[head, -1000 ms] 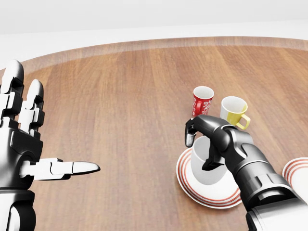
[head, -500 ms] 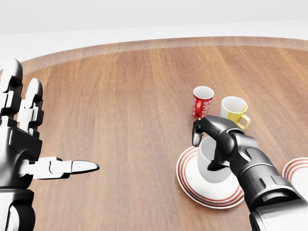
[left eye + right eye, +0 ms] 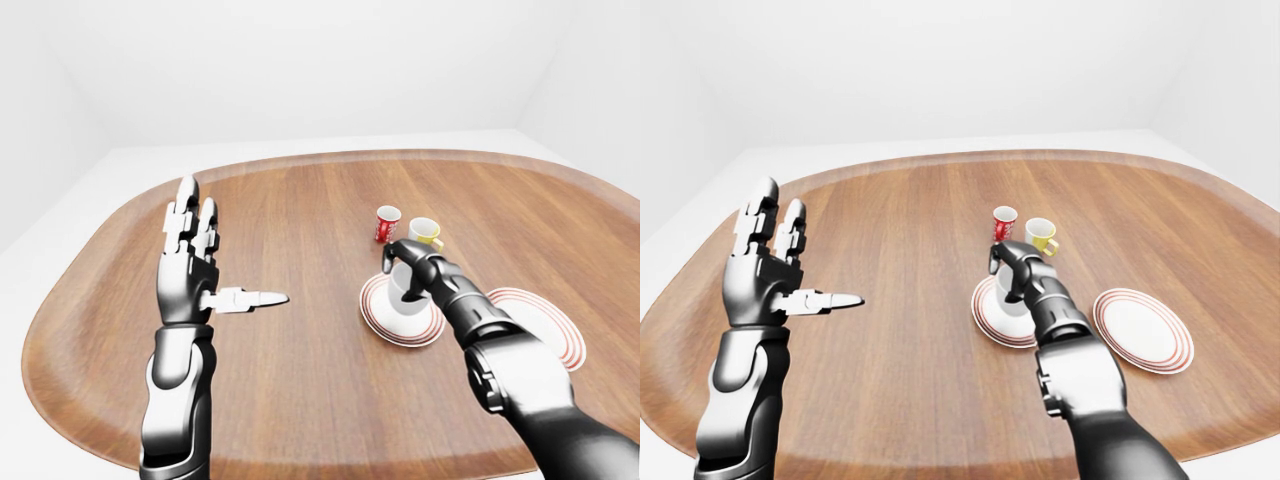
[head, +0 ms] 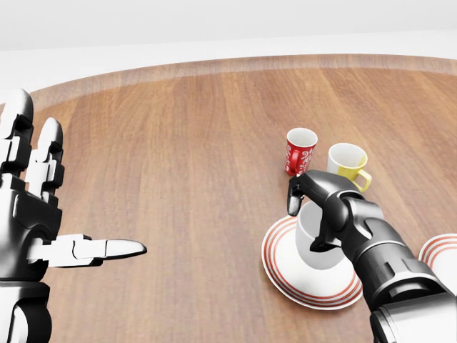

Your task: Put the white mug on the left plate.

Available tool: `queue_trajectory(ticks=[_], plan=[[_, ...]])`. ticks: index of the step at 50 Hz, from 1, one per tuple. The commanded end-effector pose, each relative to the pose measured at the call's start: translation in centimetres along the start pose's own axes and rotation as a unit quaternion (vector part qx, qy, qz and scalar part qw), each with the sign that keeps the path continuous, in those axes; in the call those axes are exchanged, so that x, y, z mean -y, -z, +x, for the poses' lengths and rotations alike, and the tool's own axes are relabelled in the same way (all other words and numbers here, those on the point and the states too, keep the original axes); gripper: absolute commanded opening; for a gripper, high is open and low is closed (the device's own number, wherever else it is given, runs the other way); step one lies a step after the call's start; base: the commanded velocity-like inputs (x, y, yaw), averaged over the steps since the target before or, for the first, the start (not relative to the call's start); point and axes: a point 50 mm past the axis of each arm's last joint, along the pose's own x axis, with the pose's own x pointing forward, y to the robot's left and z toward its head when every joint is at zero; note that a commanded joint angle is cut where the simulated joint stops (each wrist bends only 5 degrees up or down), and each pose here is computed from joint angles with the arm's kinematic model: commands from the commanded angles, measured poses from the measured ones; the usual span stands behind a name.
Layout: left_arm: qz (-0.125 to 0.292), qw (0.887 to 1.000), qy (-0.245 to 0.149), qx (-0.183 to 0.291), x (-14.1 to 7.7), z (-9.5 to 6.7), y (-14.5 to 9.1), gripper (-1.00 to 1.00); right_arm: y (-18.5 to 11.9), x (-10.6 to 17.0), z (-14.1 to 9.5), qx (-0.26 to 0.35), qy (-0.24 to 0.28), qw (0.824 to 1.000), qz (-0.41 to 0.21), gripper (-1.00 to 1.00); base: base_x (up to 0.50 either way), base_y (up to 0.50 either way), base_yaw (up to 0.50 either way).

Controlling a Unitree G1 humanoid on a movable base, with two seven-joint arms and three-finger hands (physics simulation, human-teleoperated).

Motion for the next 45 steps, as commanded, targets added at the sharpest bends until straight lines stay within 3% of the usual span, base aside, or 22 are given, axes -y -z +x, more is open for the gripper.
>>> queue_trajectory(ticks=[1,7,8,16,21,25,30,45], plan=[[0.000,1.000,0.000,-0.001,0.0,0.0,0.1,0.97,-0.3,0.6,0.0,0.001,0.022,0.999,-0.028,-1.00,0.00,0.00,0.00],[0.000,1.000,0.001,-0.002,0.0,0.0,0.1,0.98,-0.4,0.8,0.0,0.001,0.032,0.998,-0.046,-1.00,0.00,0.00,0.00],[0.000,1.000,0.001,-0.001,0.0,0.0,0.1,0.97,-0.3,0.9,0.0,0.000,0.047,0.996,-0.075,-1.00,0.00,0.00,0.00],[0.000,1.000,0.001,-0.002,0.0,0.0,0.1,0.98,-0.4,1.0,0.0,0.001,0.051,0.996,-0.071,-1.00,0.00,0.00,0.00],[0.000,1.000,0.001,-0.002,0.0,0.0,0.1,0.98,-0.5,0.8,0.1,0.003,0.030,0.999,-0.043,-1.00,0.00,0.00,0.00],[0.000,1.000,0.001,-0.003,0.1,-0.1,0.1,0.98,-0.9,0.4,0.1,0.013,-0.019,0.999,0.025,-1.00,0.00,0.00,0.00],[0.000,1.000,0.002,-0.004,0.1,-0.1,0.2,0.98,-1.3,0.3,0.1,0.020,-0.039,0.998,0.039,-1.00,0.00,0.00,0.00],[0.000,1.000,0.002,-0.003,0.1,-0.1,0.1,0.98,-0.2,0.1,0.0,0.005,-0.033,0.999,0.034,-1.00,0.00,0.00,0.00]])
